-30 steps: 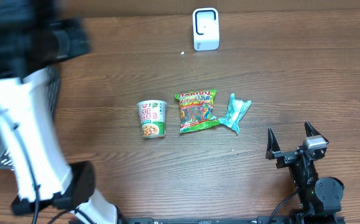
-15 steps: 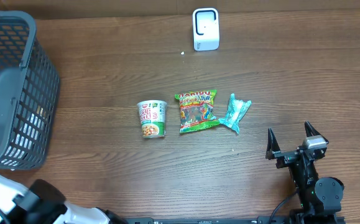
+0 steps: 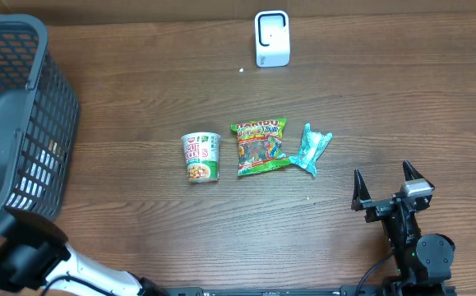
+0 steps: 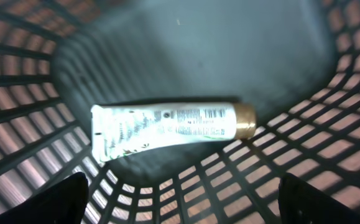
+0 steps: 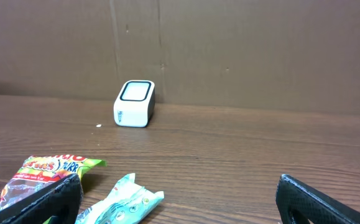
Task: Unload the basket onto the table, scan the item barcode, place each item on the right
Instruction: 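Reach into the basket and grasp the white-and-gold tube with left gripper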
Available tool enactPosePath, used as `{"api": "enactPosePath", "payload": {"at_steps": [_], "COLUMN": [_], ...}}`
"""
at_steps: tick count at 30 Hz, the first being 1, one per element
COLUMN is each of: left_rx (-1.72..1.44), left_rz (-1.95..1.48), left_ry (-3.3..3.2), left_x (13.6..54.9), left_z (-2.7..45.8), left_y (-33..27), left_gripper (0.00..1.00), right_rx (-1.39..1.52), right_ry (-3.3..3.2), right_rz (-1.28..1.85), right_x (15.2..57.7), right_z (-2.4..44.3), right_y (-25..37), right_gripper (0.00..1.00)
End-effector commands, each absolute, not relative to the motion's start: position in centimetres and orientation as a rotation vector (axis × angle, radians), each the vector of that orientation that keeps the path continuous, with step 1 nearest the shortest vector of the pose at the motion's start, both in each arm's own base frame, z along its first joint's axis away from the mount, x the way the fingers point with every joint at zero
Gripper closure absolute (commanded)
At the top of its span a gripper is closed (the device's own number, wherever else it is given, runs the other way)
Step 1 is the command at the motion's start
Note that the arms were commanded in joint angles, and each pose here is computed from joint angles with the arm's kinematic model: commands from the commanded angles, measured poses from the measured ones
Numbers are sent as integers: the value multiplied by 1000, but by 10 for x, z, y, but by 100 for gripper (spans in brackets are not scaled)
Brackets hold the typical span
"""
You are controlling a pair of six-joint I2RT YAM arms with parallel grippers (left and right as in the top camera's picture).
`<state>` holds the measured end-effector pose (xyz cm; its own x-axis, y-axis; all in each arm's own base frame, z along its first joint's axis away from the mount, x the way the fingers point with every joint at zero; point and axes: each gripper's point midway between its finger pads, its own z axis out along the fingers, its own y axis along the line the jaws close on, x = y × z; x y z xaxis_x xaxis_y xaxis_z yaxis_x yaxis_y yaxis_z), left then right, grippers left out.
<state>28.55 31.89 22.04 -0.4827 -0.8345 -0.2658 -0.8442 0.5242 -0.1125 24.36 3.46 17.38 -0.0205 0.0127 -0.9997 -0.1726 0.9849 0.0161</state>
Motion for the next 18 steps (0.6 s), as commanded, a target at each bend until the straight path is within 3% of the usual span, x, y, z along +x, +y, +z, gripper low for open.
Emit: {"api": "enactPosePath", "payload": {"at_steps": [1,10,18], "left_rx": [-1256,-1271,-1157], "left_rz": [11,-55,-162], "left_ry": [2662,2918,2952], "left_x": [294,283,298], "left_z": [187,117,93], "left_y": [313,309,305], "left_gripper": [12,19,20], "right_rx": [-114,-114,-114], "right_ry": [1585,1585,1585], "right_rz": [141,141,141], "right_x": [244,244,244], "right_z": [172,172,172], "right_y": [32,32,32], "right_gripper": [0,0,0]}}
